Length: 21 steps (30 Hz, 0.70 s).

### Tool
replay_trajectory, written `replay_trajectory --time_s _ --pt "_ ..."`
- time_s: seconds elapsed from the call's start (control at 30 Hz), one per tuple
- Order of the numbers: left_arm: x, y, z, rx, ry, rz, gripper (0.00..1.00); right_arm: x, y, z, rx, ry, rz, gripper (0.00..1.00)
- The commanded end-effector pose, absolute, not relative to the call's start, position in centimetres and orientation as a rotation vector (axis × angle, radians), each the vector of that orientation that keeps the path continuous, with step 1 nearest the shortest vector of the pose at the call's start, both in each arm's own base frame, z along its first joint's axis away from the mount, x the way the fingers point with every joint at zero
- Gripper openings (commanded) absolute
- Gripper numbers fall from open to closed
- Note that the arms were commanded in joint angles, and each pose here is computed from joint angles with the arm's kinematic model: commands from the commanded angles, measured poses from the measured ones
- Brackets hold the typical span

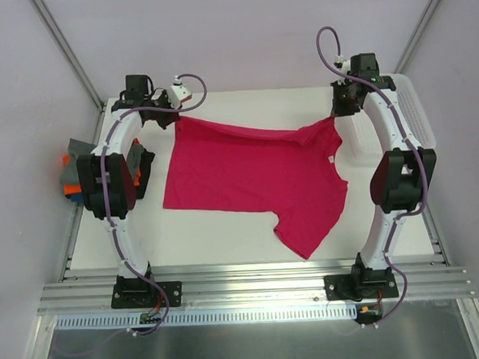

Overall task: Fold and stack the t-shirts
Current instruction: Fold the flattened tshirt in 1/3 of the way

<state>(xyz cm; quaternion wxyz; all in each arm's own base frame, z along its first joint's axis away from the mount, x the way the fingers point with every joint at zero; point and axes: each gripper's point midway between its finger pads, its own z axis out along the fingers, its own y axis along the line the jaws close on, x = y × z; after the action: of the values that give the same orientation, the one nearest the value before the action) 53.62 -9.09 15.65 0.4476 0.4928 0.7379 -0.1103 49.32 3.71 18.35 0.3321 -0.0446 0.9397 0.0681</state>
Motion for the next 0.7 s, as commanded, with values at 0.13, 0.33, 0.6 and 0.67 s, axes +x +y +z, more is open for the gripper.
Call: replay_trajectory --time_s 0.13,0.33,0.6,0.67 --pt "52.4 -9.5 20.0 1.257 1.708 -0.273 0.00 46.8 4.2 21.6 -0.099 2.411 0.225 0.01" --pt "51.7 -9.6 19.2 1.265 1.725 -0.295 0.00 46.1 4.0 21.6 -0.105 2.417 0.215 0.01" --pt "51.1 -9.5 18.6 1.273 1.740 -0.299 0.00 45.3 4.1 21.4 -0.111 2.421 0.221 0.01" --pt "51.0 -9.4 18.4 1.275 1.747 -0.295 0.00 45.2 4.2 21.0 -0.114 2.432 0.221 0.01"
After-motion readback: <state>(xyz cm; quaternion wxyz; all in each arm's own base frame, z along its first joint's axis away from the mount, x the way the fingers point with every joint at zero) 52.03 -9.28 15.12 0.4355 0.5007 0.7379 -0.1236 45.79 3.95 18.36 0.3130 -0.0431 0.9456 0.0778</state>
